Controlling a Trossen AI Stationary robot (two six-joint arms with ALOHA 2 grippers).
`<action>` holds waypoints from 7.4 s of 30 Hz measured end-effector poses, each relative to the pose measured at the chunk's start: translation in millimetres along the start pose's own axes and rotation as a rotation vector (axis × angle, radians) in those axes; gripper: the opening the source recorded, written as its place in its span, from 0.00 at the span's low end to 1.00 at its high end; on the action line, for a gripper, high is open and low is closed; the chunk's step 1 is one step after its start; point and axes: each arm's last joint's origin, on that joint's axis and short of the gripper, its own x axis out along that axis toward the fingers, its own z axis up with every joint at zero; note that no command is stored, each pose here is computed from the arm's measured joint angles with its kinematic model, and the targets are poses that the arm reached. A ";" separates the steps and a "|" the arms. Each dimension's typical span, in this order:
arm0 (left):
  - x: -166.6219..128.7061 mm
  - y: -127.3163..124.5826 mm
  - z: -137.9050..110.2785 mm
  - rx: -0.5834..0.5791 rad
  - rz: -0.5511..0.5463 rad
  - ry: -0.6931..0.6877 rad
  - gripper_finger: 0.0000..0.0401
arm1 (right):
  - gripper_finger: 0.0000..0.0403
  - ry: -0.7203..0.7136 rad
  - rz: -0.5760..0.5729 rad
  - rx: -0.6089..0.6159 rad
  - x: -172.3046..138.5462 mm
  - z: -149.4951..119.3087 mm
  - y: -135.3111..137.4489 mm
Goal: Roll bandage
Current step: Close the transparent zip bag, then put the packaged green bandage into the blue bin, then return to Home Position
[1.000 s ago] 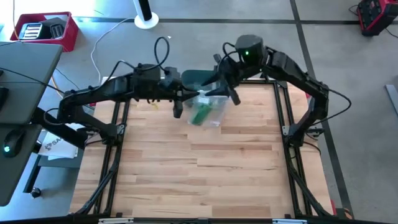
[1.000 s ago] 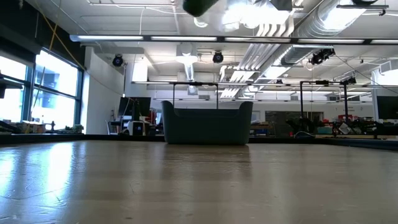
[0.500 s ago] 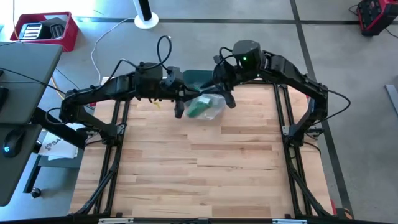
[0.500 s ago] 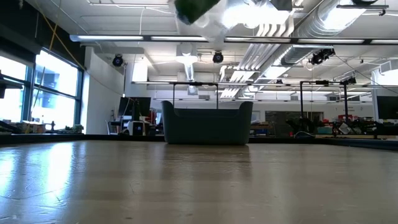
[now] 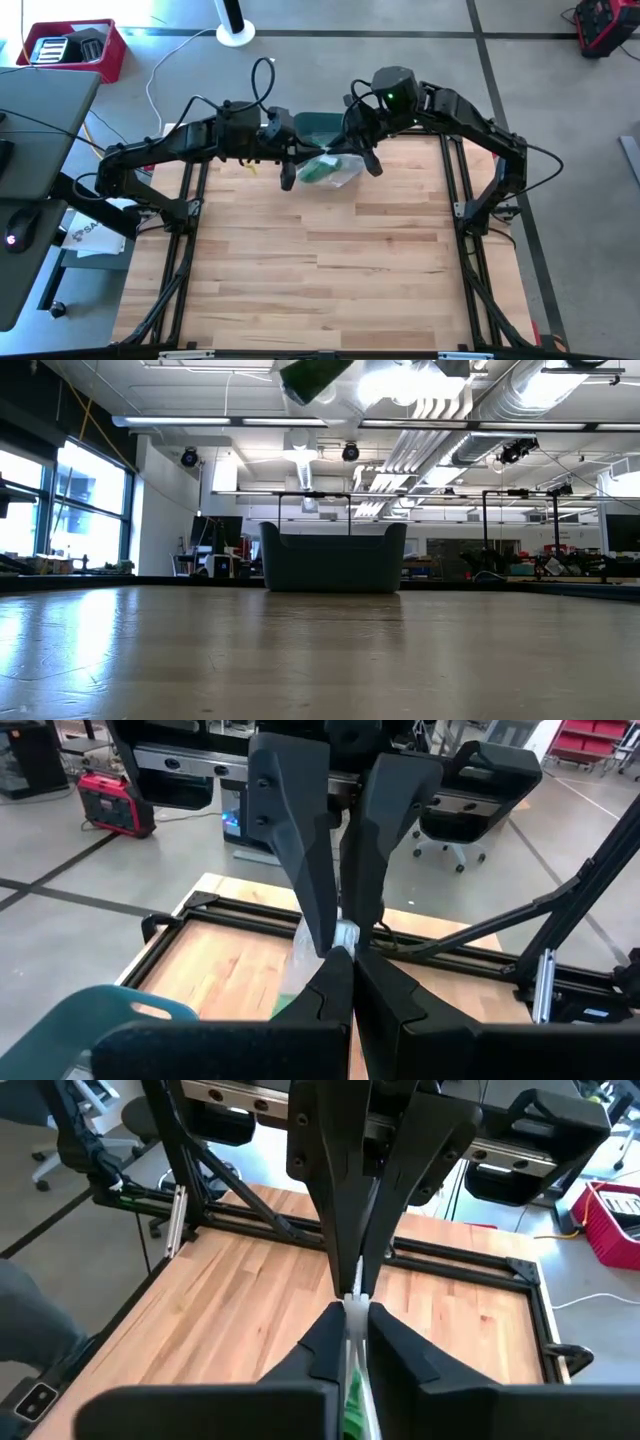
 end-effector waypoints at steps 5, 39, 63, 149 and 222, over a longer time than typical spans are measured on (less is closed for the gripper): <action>-2.4 -0.1 1.0 -0.008 0.000 -0.005 0.00 | 0.02 -0.002 -0.001 0.007 -0.5 0.3 0.2; -58.3 2.8 11.3 -0.010 0.063 -0.042 0.00 | 0.13 0.237 -0.098 0.130 -29.8 -28.9 -14.9; -56.9 6.5 7.5 -0.048 0.110 -0.012 0.01 | 0.03 0.120 0.011 0.252 28.5 -28.4 -33.4; -202.3 35.2 -70.9 -0.414 0.449 -0.082 0.01 | 0.21 -0.410 -0.061 0.750 -146.3 -183.7 127.1; -113.8 58.3 -327.3 -0.353 0.217 -0.189 0.01 | 0.02 -0.524 -0.327 0.902 -53.5 -360.2 127.9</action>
